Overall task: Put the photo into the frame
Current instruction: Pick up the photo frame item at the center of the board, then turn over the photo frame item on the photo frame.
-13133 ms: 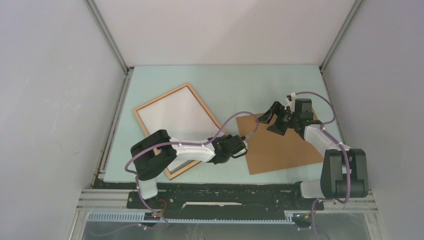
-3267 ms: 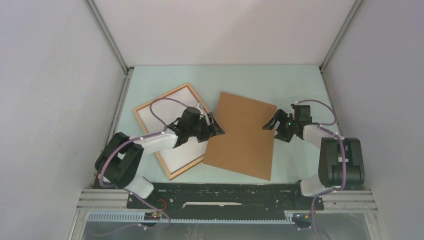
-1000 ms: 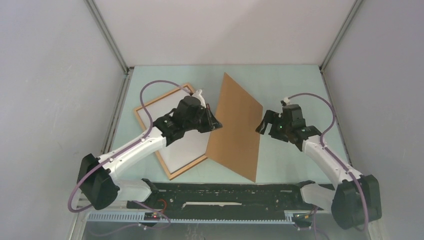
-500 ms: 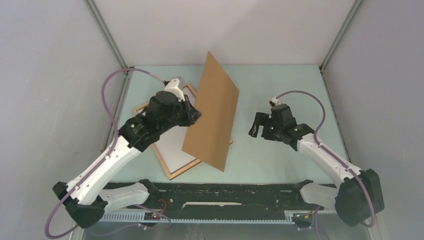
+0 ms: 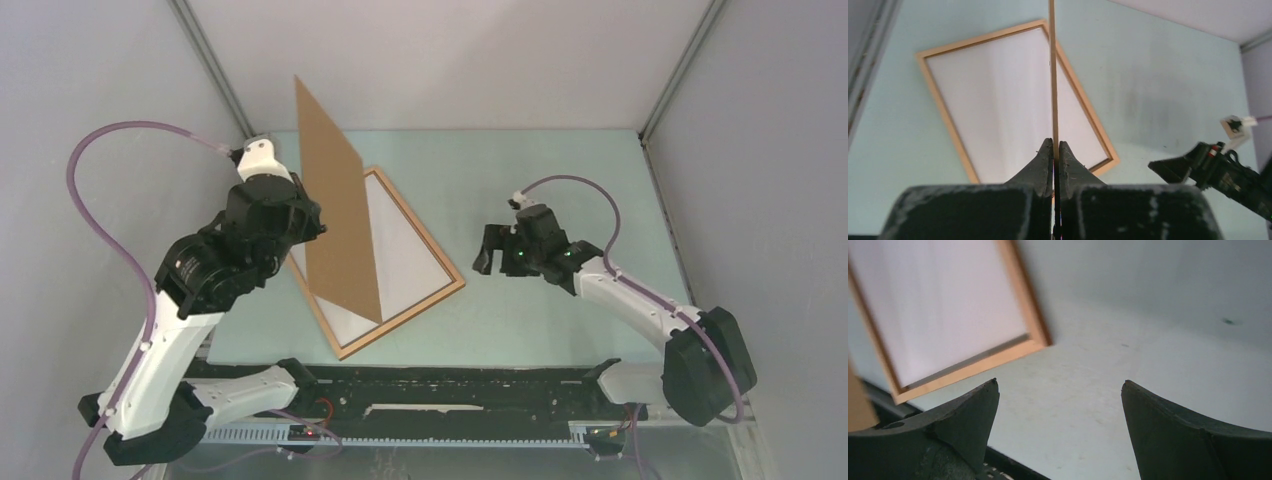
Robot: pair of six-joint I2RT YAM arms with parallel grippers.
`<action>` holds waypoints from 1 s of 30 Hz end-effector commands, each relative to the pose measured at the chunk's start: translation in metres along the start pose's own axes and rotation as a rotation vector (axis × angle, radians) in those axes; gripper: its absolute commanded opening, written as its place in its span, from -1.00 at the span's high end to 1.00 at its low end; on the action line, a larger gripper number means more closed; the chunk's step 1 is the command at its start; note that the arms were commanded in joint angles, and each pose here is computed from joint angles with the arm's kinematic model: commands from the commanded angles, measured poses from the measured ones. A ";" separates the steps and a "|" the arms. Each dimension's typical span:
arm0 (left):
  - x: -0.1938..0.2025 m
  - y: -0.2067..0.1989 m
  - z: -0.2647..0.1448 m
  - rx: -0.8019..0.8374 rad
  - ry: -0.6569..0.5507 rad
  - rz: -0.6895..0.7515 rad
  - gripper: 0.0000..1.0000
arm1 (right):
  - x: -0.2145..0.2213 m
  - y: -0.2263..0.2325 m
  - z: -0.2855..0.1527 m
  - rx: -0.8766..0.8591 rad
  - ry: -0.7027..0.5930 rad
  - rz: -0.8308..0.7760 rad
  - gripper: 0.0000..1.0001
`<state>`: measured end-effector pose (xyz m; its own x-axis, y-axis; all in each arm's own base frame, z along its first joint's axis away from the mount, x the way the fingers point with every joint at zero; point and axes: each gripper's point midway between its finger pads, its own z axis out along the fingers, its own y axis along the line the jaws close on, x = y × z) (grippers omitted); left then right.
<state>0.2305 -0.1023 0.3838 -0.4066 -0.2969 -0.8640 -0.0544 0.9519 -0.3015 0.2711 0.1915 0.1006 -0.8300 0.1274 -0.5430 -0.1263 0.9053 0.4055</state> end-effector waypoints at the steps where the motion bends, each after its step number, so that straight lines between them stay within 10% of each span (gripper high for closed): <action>1: -0.018 0.023 -0.002 -0.139 -0.079 -0.065 1.00 | -0.029 0.098 -0.021 -0.269 -0.172 -0.227 -0.99; 12: -0.012 0.012 0.015 -0.132 -0.086 -0.152 1.00 | 0.034 0.265 -0.109 -0.591 -0.561 -0.753 -0.99; 21: -0.003 0.002 0.016 -0.066 -0.068 -0.244 1.00 | 0.044 0.308 -0.106 -0.281 -0.744 -0.846 -0.94; 30: 0.000 0.010 0.011 -0.067 -0.080 -0.275 1.00 | 0.042 0.304 -0.090 -0.169 -0.739 -0.818 -0.42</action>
<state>0.2331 -0.0964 0.3498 -0.4097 -0.4416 -0.7982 -0.2153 0.8971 -0.3858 0.1364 0.4382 0.2418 0.0616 -0.2760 -0.9592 -0.6853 0.6870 -0.2416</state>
